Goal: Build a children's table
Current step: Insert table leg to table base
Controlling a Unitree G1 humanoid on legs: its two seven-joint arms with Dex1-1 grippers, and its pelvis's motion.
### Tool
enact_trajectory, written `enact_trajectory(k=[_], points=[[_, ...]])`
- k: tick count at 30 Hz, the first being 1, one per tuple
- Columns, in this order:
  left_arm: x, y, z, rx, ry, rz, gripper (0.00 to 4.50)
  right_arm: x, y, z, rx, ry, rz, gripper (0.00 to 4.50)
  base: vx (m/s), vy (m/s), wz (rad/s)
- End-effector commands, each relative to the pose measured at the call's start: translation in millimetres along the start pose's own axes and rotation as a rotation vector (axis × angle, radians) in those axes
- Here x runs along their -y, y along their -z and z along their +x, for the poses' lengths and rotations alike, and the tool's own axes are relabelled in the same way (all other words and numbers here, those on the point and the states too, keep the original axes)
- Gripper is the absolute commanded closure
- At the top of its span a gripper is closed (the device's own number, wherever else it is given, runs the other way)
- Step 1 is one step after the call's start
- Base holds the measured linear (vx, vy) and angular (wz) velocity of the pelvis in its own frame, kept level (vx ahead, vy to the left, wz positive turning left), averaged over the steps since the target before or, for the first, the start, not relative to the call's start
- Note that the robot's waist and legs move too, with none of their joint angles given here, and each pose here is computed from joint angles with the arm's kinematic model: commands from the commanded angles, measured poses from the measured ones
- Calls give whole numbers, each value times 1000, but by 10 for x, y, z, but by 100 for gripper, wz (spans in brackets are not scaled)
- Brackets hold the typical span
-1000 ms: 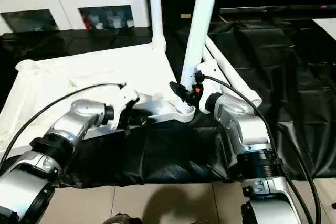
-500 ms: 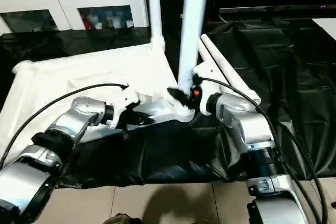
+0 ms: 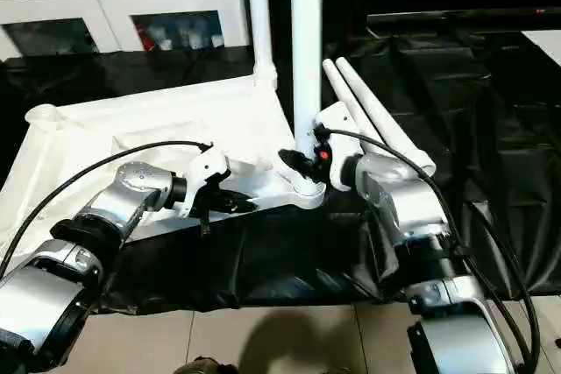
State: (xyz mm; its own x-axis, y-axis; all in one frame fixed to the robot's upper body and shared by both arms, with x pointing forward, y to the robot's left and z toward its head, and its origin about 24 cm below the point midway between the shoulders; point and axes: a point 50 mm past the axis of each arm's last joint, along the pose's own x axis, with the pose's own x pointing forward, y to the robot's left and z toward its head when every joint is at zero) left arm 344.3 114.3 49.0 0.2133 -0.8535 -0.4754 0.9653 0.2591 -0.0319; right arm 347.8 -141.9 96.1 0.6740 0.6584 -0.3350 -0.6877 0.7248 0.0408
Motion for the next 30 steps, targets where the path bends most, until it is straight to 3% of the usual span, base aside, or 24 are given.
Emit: enact_trajectory(k=[1, 11, 17, 25, 30], points=[[-6, -125, -6, 132, 11, -4, 450, 8, 27, 18, -16, 5, -8, 261, 0, 0, 0], [15, -42, -18, 148, -5, -29, 450, -30, 136, 16, 5, -7, 16, 261, 0, 0, 0], [20, -24, -13, 160, -16, -44, 450, -31, 169, -30, 79, 5, 76, 261, 0, 0, 0], [23, 2, 1, 133, -34, -38, 450, -14, 466, -154, 111, 64, 158, 261, 0, 0, 0], [17, 2, 10, 125, -47, -32, 450, -41, 564, -202, 114, 85, 167, 261, 0, 0, 0]])
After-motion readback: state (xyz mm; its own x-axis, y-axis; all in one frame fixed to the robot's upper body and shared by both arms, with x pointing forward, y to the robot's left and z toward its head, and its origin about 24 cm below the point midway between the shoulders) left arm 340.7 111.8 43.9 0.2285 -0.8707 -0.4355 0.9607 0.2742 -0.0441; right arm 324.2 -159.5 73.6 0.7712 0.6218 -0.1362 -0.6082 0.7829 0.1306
